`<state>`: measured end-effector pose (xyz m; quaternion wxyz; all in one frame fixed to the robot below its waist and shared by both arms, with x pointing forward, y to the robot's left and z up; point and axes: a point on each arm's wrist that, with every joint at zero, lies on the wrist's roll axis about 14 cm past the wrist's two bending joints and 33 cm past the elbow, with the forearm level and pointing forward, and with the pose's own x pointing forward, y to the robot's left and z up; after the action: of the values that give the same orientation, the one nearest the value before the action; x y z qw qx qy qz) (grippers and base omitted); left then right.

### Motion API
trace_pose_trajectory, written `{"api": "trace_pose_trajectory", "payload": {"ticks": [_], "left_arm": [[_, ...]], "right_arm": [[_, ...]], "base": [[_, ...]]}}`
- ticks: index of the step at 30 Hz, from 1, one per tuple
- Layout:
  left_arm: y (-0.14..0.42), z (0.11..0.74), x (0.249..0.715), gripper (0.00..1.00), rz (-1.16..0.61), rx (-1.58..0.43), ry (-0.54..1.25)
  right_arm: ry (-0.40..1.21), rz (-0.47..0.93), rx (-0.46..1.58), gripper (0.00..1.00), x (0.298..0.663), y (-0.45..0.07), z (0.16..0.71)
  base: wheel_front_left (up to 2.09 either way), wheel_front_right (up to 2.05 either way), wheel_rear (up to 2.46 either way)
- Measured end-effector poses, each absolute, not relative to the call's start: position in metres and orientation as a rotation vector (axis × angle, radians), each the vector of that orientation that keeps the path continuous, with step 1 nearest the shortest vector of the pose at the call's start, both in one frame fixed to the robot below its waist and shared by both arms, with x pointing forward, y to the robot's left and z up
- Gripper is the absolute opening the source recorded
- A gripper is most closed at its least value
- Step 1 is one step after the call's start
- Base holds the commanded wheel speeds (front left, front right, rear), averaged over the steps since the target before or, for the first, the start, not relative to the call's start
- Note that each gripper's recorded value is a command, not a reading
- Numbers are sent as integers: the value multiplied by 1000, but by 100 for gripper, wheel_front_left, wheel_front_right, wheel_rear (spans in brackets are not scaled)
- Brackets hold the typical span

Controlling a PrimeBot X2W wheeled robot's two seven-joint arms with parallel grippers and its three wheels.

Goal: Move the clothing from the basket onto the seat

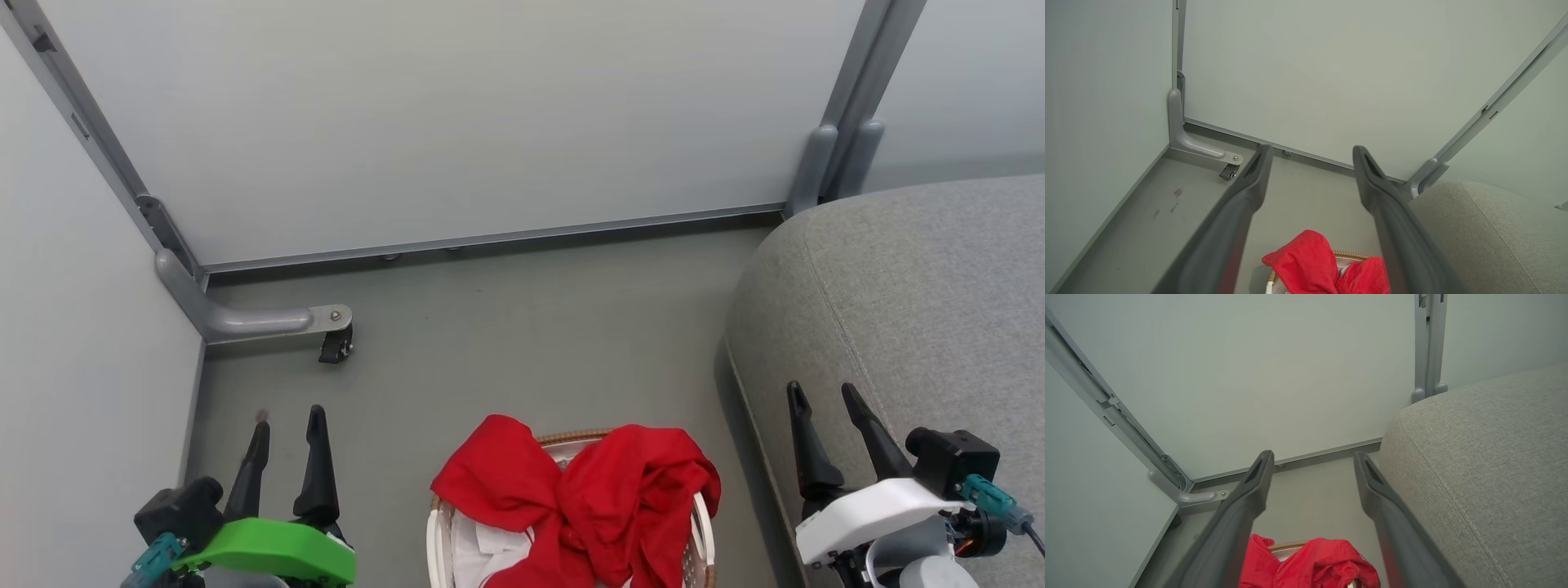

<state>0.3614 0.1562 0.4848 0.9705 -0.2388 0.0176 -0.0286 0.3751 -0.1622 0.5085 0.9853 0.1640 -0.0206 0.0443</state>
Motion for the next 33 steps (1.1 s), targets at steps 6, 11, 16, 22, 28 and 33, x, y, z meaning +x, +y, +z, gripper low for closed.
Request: {"api": "trace_pose_trajectory", "payload": {"ticks": [6, 11, 16, 22, 28, 33], "left_arm": [[153, 477, 359, 100, -68, -444, 55], [152, 473, 357, 100, -71, -415, 61], [152, 470, 356, 100, -73, -381, 66], [152, 466, 354, 100, -77, -343, 72], [152, 463, 353, 100, -81, -312, 74], [151, 464, 352, 100, -89, -281, 69]], "right_arm": [[-46, 104, 270, 100, 375, -159, 509], [-55, 113, 224, 100, 375, -157, 510], [-62, 124, 179, 100, 374, -155, 510], [-67, 138, 130, 100, 374, -152, 510], [-77, 152, 86, 100, 374, -149, 511], [-91, 165, 48, 100, 374, -146, 514]], "base": [[0, 0, 0], [0, 0, 0], [0, 0, 0], [0, 0, 0], [0, 0, 0], [0, 0, 0]]}}
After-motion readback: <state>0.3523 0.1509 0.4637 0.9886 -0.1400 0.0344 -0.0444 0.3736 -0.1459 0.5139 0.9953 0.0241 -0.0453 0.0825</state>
